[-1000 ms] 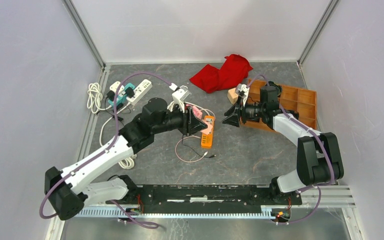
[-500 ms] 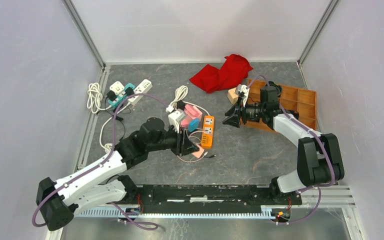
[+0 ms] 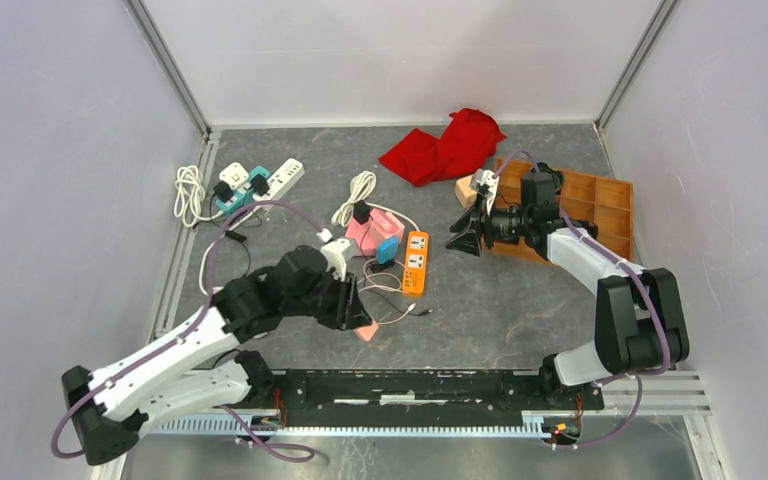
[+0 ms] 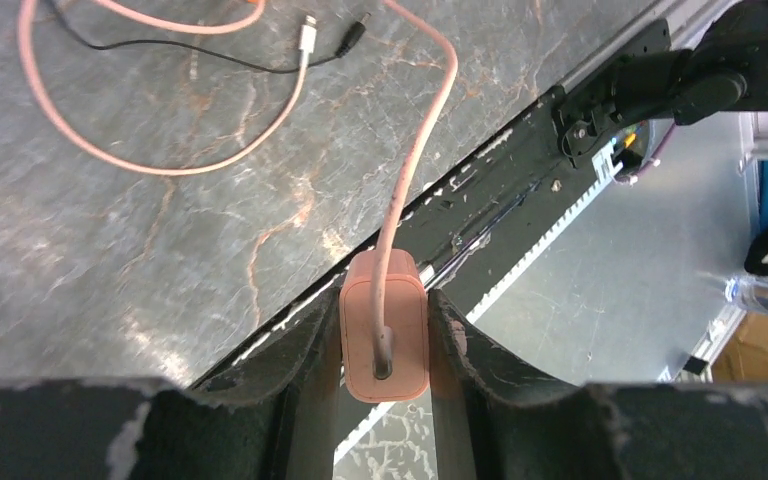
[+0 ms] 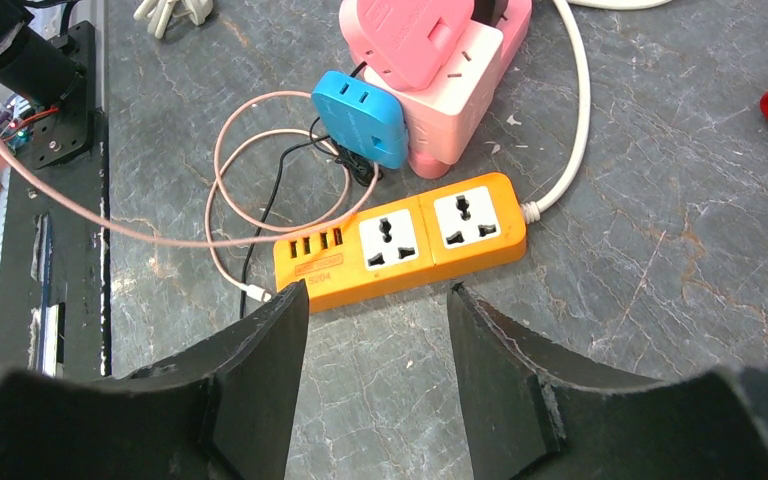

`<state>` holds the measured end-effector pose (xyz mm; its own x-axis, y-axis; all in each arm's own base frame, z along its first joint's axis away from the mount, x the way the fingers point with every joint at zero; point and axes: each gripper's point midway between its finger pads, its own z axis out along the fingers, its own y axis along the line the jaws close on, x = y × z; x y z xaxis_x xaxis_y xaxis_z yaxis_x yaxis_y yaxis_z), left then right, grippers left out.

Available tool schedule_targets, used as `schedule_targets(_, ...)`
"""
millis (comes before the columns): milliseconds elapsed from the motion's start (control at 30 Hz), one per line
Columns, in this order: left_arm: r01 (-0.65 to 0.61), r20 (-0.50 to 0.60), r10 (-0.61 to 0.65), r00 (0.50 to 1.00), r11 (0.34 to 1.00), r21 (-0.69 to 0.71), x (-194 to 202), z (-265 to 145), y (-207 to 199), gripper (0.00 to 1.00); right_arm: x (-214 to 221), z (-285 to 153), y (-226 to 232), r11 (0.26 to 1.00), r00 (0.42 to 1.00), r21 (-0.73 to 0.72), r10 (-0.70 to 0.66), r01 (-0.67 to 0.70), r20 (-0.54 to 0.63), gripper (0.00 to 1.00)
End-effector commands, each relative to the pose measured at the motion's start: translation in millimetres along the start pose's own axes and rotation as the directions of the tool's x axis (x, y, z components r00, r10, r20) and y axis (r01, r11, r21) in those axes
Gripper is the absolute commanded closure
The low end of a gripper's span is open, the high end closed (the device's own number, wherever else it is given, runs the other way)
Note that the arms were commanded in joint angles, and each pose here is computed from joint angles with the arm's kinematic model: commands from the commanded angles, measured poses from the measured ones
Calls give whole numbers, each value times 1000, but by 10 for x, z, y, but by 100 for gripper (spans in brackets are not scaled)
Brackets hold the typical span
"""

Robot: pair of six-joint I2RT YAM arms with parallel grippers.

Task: Pull the plug off the socket
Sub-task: Place the plug at the center of the board.

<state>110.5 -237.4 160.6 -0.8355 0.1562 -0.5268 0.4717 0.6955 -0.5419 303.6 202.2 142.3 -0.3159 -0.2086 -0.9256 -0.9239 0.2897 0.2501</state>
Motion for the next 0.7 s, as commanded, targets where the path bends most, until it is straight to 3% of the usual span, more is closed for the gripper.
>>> schedule_targets(0, 68, 116, -63, 991, 997, -37, -174, -479, -71, 98, -199, -52, -20, 997, 997, 15, -74, 74, 31, 40)
schedule_targets(333, -60, 381, 0, 924, 988, 145, -851, -1262, -730, 98, -248, -67, 42, 995, 994, -3, -104, 104, 45, 40)
schedule_targets(533, -193, 484, 50, 874, 949, 250, -1195, -1287, -1104, 98, -448, -186, 302, 959, 955, -37, -277, 282, 104, 37)
schedule_targets(600, -232, 504, 70, 861, 936, 265, -1281, -1236, -1184, 98, -513, -243, 433, 930, 926, -47, -356, 364, 127, 32)
schedule_targets(667, -259, 518, 87, 851, 927, 270, -1375, -1174, -1248, 98, -559, -298, 569, 885, 880, -58, -449, 461, 155, 21)
